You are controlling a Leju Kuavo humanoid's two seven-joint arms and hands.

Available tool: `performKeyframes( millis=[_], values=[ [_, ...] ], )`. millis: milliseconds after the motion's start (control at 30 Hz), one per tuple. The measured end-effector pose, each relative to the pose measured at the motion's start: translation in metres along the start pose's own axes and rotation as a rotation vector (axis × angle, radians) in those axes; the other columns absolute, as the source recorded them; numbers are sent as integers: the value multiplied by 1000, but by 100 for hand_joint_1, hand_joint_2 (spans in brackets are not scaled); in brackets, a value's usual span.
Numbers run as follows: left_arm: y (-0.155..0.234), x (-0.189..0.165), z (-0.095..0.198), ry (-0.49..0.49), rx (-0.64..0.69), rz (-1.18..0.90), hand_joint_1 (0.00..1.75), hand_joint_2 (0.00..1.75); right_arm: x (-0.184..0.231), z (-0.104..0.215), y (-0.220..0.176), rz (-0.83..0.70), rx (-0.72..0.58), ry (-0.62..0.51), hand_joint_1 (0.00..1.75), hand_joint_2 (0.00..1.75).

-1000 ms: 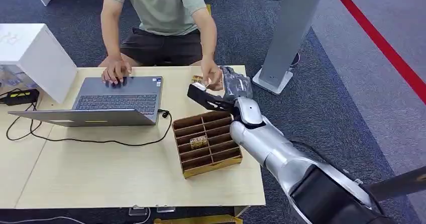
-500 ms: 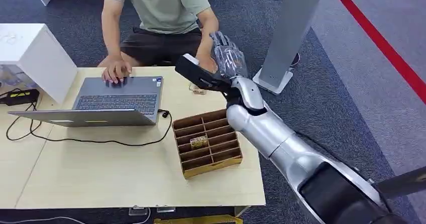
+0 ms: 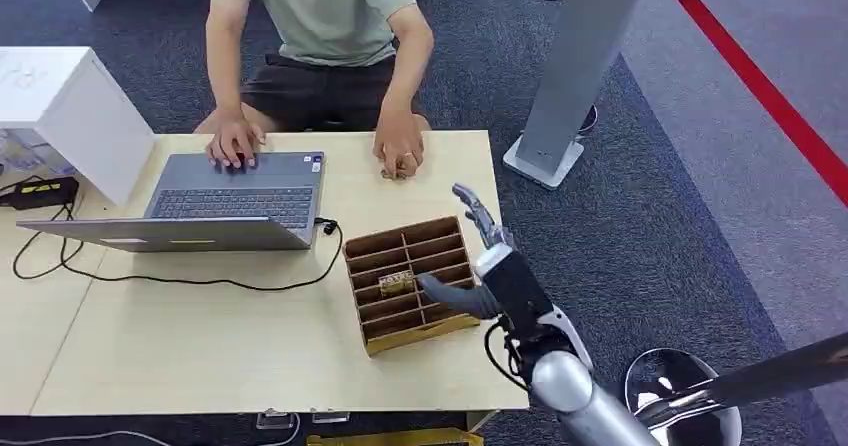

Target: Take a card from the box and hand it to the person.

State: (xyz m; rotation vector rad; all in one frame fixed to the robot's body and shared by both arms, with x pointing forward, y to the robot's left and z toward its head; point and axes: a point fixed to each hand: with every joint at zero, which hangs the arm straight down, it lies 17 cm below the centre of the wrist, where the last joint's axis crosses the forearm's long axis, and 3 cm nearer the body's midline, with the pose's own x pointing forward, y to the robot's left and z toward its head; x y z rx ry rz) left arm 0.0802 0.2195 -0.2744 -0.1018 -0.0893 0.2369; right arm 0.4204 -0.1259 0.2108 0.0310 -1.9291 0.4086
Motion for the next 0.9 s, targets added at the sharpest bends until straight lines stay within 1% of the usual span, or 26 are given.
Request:
performKeyframes(
  millis=[33, 100, 200, 267, 467, 600, 900],
  values=[
    [1, 1, 0, -3, 2, 1, 0, 0, -8, 16, 3, -56, -5, 13, 0, 175],
    [2, 2, 0, -6, 4, 3, 0, 0, -23, 41, 10, -107, -11, 49, 0, 175],
    [5, 4, 0, -10, 8, -2, 0, 0, -34, 58, 23, -98, 7, 82, 0, 175],
    [5, 5, 0, -15, 8, -4, 0, 0, -34, 59, 33, -71, 32, 83, 0, 175],
    [3, 11, 0, -47, 0, -5, 0, 0, -15, 45, 51, -103, 92, 38, 0, 175],
    [4, 12, 0, -51, 0, 2, 0, 0, -10, 41, 57, -116, 114, 25, 0, 175],
    [7, 5, 0, -2, 16, 19, 0, 0, -14, 40, 58, -101, 113, 42, 0, 175]
  ],
)
